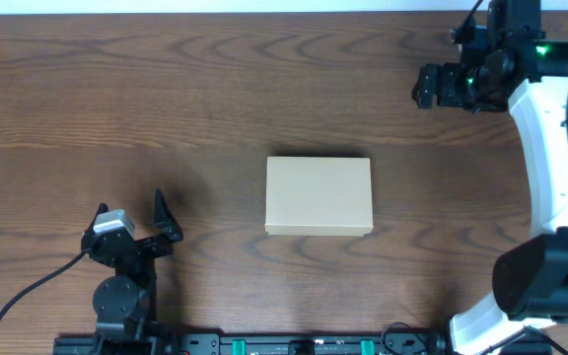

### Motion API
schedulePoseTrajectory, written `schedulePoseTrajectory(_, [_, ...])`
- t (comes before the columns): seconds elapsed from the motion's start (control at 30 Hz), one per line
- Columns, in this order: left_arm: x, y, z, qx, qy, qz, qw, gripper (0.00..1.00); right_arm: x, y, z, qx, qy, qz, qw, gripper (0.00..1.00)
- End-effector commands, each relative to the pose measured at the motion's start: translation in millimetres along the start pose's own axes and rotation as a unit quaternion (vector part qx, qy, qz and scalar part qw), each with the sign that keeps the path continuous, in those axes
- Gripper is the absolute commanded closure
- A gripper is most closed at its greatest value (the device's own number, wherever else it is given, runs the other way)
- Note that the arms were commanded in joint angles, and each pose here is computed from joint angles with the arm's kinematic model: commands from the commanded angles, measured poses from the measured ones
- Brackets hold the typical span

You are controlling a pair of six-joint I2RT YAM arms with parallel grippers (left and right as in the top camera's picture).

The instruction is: Pack container

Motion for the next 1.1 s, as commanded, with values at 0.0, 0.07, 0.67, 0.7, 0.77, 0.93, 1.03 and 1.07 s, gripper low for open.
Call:
schedulePoseTrajectory(0.0, [0,1,5,0.002,0.009,0.006,1.000,0.05,1,-8,-3,-0.013,-0.007,0.001,1.000,0.01])
schedulePoseTrajectory(0.07, [-1,2,10,0.009,0.010,0.013,1.000,0.05,1,-8,-3,-0.013,-0.007,0.001,1.000,0.01])
schedulePoseTrajectory(0.67, [0,7,33,0.039,0.018,0.028,0.999,0.05,1,-8,-3,-0.013,-0.007,0.001,1.000,0.01])
schedulePoseTrajectory(0.7, [0,7,33,0.039,0.018,0.028,0.999,0.04,1,-8,-3,-0.013,-0.007,0.001,1.000,0.01])
schedulePoseTrajectory(0.77, [0,7,33,0.039,0.018,0.028,0.999,0.05,1,-8,-3,-0.013,-0.007,0.001,1.000,0.01])
schedulePoseTrajectory(0.93, [0,7,33,0.039,0.018,0.028,0.999,0.05,1,-8,-3,-0.013,-0.007,0.001,1.000,0.01])
schedulePoseTrajectory(1.03, [0,7,33,0.039,0.018,0.028,0.999,0.05,1,-8,-3,-0.013,-0.007,0.001,1.000,0.01])
schedulePoseTrajectory(1.07, [0,7,33,0.039,0.018,0.028,0.999,0.05,1,-8,-3,-0.013,-0.007,0.001,1.000,0.01])
Point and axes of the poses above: each gripper's point midway between its finger pads, its own y axis out along the fingers, its own x axis along the line the jaws close on, z = x × y, the point moved 10 cm from there along -y, back along the fingers, and after that the axes turned 2 degrees about -y, right-handed, at the moved point
